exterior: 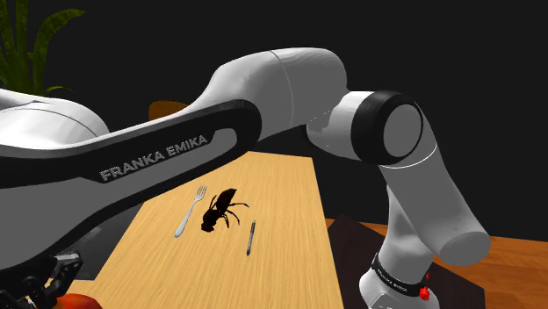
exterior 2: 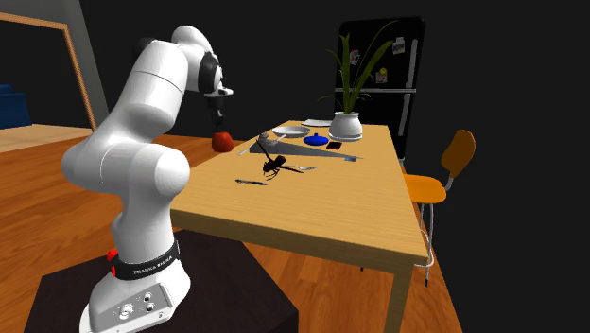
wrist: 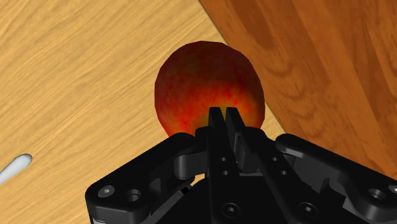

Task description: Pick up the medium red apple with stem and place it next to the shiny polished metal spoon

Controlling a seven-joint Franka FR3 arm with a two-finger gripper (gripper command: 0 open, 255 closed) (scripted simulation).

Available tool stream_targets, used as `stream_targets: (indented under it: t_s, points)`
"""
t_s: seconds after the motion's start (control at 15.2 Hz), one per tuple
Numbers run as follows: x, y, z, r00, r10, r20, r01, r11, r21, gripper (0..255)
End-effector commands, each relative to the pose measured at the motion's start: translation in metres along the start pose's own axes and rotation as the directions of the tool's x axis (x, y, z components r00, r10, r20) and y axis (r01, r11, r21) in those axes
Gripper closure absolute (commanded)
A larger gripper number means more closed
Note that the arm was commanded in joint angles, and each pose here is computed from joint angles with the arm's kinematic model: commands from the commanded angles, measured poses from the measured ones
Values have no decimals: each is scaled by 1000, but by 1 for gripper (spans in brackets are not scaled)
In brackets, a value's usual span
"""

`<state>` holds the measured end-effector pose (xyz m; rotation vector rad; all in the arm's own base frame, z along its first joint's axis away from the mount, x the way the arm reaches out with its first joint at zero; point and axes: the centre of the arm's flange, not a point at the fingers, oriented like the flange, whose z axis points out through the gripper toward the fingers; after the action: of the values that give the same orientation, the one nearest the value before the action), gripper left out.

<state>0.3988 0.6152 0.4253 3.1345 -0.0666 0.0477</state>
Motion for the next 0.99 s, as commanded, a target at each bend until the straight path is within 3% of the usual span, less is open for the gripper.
stream_targets:
  t_s: [0.0,0.53,0.59,0.92]
  points:
    - [0,0,11,1000,0,0,0,1000,1,255]
    - [-1,0,16,1000,0,0,0,1000,1,255]
    - [-1,0,16,1000,0,0,0,1000,1,0]
    - [-1,0,16,1000,0,0,0,1000,1,0]
